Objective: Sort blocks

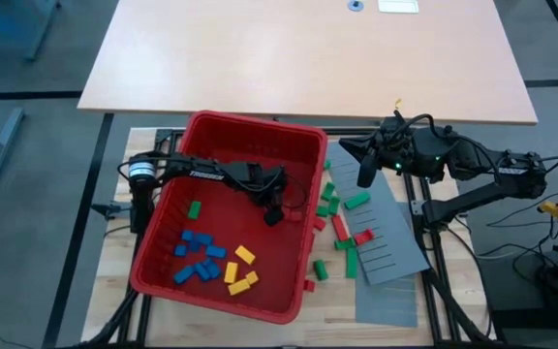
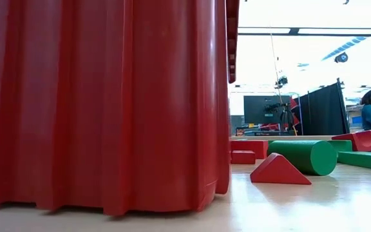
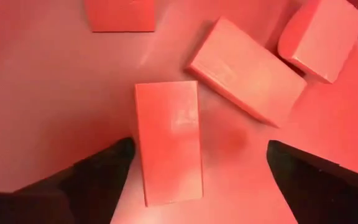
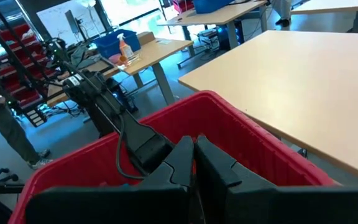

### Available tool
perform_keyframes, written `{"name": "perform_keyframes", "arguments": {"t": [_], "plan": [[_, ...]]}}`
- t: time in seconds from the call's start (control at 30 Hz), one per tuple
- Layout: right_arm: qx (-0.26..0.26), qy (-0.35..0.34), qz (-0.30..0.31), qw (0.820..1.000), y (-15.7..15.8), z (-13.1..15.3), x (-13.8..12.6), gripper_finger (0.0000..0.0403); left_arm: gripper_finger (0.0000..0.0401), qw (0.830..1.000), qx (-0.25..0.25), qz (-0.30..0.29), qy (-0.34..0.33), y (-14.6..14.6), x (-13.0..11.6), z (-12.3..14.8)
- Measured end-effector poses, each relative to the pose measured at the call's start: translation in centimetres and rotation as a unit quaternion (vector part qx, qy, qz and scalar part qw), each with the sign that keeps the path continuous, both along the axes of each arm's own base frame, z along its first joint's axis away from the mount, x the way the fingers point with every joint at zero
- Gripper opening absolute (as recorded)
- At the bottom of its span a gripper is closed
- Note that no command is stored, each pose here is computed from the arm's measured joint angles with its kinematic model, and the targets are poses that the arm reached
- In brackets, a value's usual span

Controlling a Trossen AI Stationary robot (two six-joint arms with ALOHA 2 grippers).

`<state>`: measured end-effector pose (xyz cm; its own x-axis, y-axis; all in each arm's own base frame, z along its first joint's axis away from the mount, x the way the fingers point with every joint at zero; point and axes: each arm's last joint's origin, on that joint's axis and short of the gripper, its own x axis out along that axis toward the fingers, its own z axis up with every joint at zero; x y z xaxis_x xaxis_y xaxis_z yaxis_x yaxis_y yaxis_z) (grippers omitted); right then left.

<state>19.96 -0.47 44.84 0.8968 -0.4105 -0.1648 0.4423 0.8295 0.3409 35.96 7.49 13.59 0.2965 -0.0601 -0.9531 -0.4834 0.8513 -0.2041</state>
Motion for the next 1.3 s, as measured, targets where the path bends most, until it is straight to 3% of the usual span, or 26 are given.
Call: {"name": "perform_keyframes", "arguments": {"t": [0.13,0.43,0.63,0.77,0.97,1.13,1.3], "plan": [[-0.001,0.000,0.000,1.000,0.0,0.0,0.0,0.0000,0.0337,1.000,0.006,0.005,0.006,0.1,0.0,-0.1],[-0.001,0.001,0.000,1.000,0.0,0.0,0.0,0.0000,0.0105,1.000,0.019,0.008,0.018,0.2,-0.2,-0.3],[-0.004,0.002,0.001,1.000,0.0,0.0,0.0,0.0000,0.0105,1.000,0.014,0.002,0.027,0.1,-0.6,0.2],[-0.007,0.004,0.001,1.000,0.0,0.0,0.0,0.0000,0.0105,0.999,0.006,0.007,0.032,-0.3,-1.8,2.2],[-0.015,0.007,0.002,1.000,0.0,0.0,0.0,0.0000,0.0105,0.997,0.032,-0.007,-0.071,-0.8,-3.4,10.3],[-0.024,0.011,-0.004,1.000,-0.1,0.0,0.0,0.0000,0.0105,0.982,0.057,-0.028,-0.179,-1.8,-4.7,16.8],[-0.030,0.012,-0.010,0.999,-0.4,0.0,0.0,0.0000,0.0105,0.970,0.053,-0.062,-0.230,-2.8,-3.6,20.0]]}}
